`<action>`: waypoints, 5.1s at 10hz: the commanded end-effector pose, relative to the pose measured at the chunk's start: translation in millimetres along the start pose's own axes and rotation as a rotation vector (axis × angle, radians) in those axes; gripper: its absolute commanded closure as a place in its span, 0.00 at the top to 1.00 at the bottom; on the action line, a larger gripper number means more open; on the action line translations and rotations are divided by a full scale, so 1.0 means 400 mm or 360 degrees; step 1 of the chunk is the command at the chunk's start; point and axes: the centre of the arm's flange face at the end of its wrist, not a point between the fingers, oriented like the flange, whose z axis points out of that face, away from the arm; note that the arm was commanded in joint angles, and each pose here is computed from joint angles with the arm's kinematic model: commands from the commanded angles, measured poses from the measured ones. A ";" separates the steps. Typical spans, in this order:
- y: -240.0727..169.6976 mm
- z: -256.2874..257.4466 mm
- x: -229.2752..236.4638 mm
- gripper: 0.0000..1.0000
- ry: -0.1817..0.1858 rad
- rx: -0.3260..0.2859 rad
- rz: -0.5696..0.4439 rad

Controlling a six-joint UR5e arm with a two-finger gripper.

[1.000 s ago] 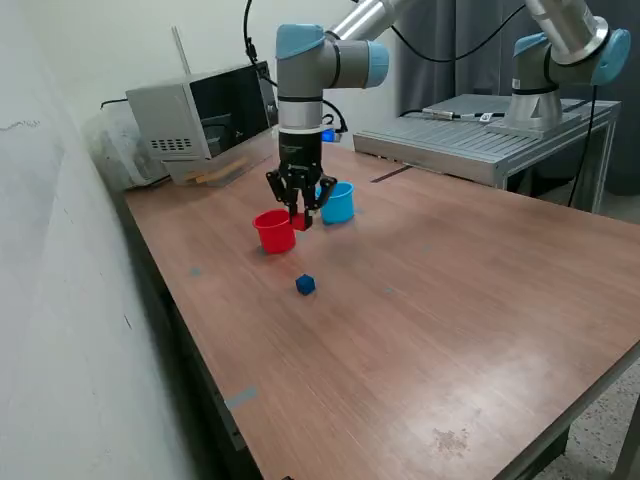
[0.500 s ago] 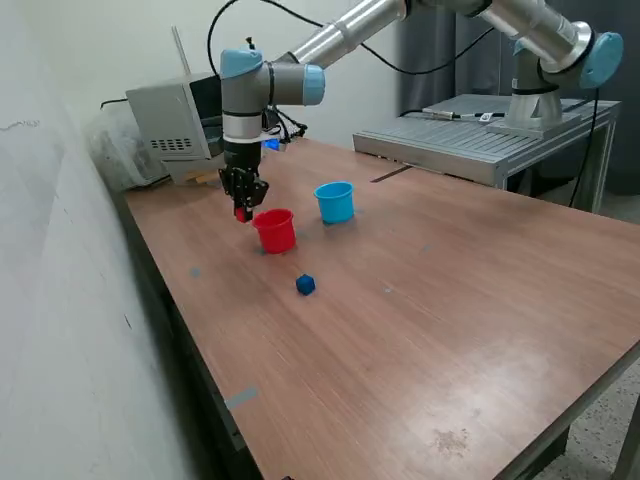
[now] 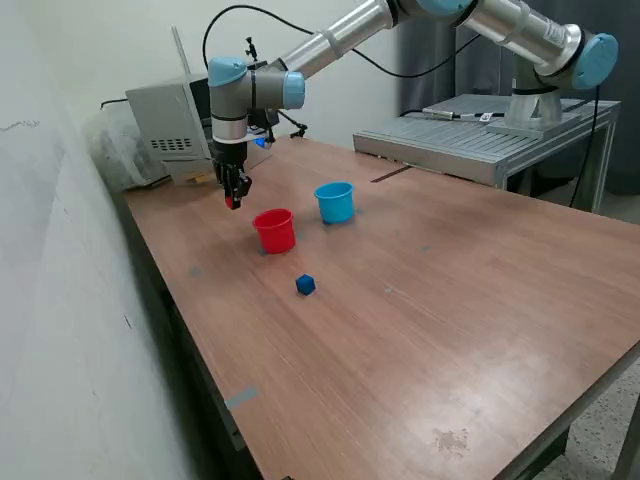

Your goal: Place red objects in the red bin, and blue objects in the blue bin.

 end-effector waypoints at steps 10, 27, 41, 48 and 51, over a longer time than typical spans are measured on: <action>-0.074 -0.179 0.280 0.00 0.0170 0.0089 -0.0121; -0.063 -0.155 0.311 0.00 0.0281 0.0040 -0.0236; -0.034 -0.109 0.226 0.00 0.0258 0.0015 -0.0193; -0.041 -0.100 0.231 1.00 0.0250 0.0036 -0.0196; -0.040 -0.108 0.228 1.00 0.0242 0.0032 -0.0188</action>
